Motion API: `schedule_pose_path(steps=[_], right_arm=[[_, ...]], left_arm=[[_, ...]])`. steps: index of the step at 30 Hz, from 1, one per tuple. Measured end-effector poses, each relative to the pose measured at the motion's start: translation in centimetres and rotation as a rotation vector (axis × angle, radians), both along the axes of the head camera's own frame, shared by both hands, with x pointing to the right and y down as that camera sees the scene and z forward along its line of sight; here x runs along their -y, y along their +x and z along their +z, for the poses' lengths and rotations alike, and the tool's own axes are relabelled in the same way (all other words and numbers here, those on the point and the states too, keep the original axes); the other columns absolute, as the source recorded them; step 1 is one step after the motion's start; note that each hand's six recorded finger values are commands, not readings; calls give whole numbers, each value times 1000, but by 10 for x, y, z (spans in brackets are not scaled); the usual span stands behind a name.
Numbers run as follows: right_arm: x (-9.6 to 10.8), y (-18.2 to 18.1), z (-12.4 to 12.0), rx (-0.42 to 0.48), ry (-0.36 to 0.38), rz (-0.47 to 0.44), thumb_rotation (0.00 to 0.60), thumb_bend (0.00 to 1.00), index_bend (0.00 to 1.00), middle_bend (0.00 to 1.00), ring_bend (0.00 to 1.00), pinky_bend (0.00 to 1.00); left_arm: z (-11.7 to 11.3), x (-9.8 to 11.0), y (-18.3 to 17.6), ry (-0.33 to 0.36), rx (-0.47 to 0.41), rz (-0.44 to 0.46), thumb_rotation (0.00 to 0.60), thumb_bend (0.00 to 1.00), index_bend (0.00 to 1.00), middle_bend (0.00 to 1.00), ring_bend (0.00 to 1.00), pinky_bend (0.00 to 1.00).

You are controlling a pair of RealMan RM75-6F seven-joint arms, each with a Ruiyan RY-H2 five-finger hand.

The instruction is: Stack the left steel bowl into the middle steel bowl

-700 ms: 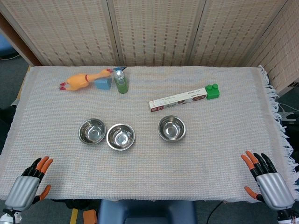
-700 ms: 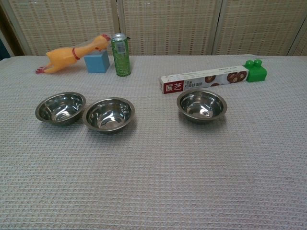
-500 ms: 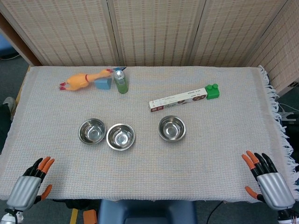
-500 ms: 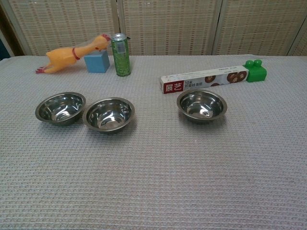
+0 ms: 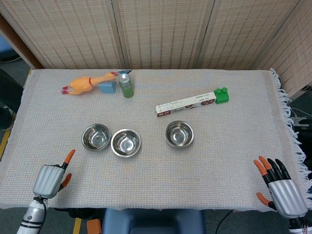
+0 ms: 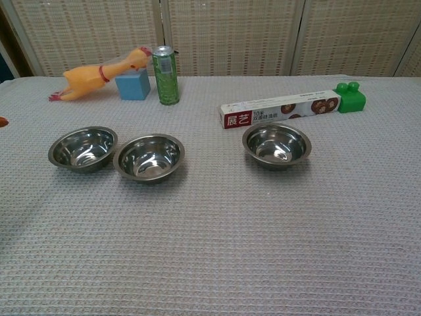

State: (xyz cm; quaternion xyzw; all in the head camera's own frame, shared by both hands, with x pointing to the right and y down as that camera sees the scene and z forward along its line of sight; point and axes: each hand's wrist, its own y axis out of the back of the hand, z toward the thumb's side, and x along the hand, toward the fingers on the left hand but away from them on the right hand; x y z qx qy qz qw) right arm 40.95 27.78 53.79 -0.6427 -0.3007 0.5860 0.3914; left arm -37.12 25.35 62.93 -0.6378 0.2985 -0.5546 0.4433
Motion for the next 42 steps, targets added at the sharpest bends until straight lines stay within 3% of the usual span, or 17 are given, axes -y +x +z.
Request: schedule_pose_path(steps=[2, 10, 17, 22, 30, 36, 42], right_arm=[[1, 1, 3, -15, -1, 7, 600, 114, 0, 0, 0, 0], [7, 4, 20, -63, -38, 31, 600, 114, 0, 0, 0, 0], [11, 6, 27, -85, -47, 45, 600, 114, 0, 0, 0, 0], [13, 8, 30, -97, -56, 57, 600, 114, 0, 0, 0, 0], [16, 11, 32, -104, -59, 67, 600, 114, 0, 0, 0, 0], [15, 11, 33, -109, -64, 69, 600, 114, 0, 0, 0, 0], [14, 10, 35, -109, -74, 63, 600, 114, 0, 0, 0, 0]], left_arm=[[18, 7, 10, -4, 8, 23, 600, 380, 80, 1000, 997, 1000], [67, 31, 29, -6, 47, 66, 600, 381, 154, 1000, 1000, 1000], [94, 43, 26, 5, 69, 58, 600, 382, 222, 1000, 1000, 1000], [108, 51, 27, 23, 44, 40, 600, 389, 332, 1000, 1000, 1000], [115, 63, 39, 92, -10, 23, 600, 526, 598, 1000, 1000, 1000], [110, 71, 44, 168, -53, 15, 600, 668, 707, 1000, 1000, 1000], [91, 77, 53, 274, -119, 26, 600, 685, 727, 1000, 1000, 1000]])
